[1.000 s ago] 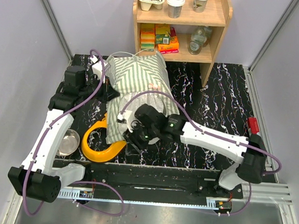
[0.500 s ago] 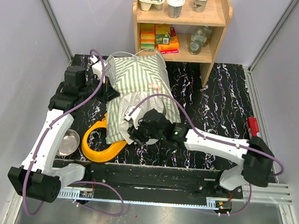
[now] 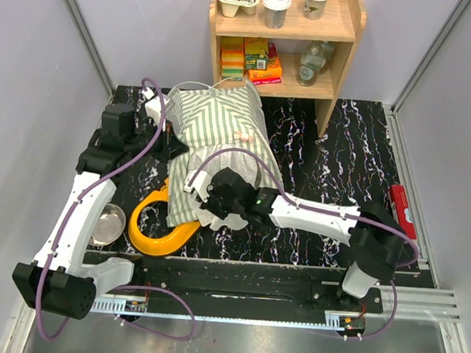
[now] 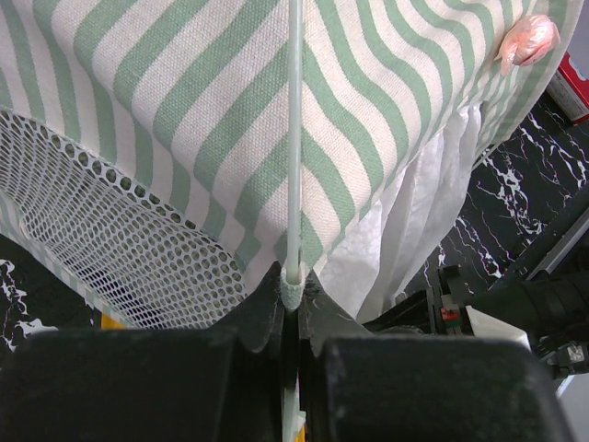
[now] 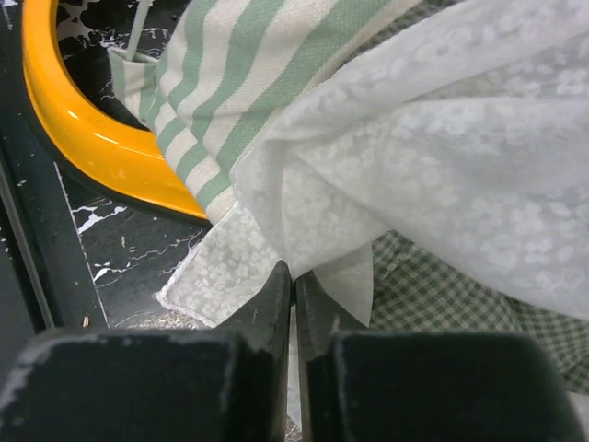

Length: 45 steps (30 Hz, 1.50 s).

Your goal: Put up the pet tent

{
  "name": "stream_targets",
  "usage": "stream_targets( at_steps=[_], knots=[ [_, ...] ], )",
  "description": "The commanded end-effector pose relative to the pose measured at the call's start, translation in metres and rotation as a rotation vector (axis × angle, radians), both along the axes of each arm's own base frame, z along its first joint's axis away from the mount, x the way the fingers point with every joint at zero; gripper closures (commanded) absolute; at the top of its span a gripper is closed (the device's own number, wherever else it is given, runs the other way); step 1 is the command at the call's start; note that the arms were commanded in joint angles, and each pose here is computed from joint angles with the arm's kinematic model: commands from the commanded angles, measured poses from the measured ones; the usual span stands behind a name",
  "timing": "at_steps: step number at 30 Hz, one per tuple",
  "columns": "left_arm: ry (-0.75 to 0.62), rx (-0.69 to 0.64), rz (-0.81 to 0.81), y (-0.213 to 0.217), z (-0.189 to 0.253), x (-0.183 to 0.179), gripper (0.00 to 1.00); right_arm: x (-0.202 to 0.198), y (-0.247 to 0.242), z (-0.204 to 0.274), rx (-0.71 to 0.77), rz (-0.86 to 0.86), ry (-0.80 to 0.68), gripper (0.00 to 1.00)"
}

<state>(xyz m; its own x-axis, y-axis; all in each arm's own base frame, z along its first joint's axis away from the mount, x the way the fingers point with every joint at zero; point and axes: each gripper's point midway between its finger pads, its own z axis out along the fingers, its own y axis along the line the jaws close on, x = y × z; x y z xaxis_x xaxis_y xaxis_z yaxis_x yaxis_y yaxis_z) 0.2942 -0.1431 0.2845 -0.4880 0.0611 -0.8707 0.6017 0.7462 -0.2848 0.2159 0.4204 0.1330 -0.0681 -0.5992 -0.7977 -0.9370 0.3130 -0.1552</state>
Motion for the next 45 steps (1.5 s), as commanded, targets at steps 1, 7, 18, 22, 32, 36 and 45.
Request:
stream_targets(
  at_steps=[1,7,18,22,32,36,45],
  knots=[
    [-0.082,-0.018,0.012,0.0,0.022,0.009,1.0,-0.013,0.006,0.027,0.069,0.059,0.038,0.97],
    [-0.083,-0.017,0.013,0.0,0.023,0.011,1.0,-0.044,-0.003,0.063,0.182,0.05,0.147,1.0],
    [-0.08,-0.016,0.016,0.001,0.021,0.012,1.0,-0.081,-0.008,0.078,0.182,0.06,0.241,1.0],
    [-0.084,-0.012,0.019,0.001,0.021,0.012,1.0,-0.125,-0.002,0.044,0.075,0.169,0.34,0.98],
    [-0.081,-0.013,0.018,0.001,0.021,0.013,1.0,-0.158,-0.001,0.047,0.066,0.263,0.325,0.38],
    [-0.088,-0.003,0.018,0.002,0.02,0.012,1.0,-0.12,-0.021,0.1,0.193,0.109,0.131,0.32],
    [-0.164,0.128,-0.007,0.014,0.027,0.013,1.0,0.022,-0.131,0.206,0.418,-0.443,-0.095,0.26]
  ],
)
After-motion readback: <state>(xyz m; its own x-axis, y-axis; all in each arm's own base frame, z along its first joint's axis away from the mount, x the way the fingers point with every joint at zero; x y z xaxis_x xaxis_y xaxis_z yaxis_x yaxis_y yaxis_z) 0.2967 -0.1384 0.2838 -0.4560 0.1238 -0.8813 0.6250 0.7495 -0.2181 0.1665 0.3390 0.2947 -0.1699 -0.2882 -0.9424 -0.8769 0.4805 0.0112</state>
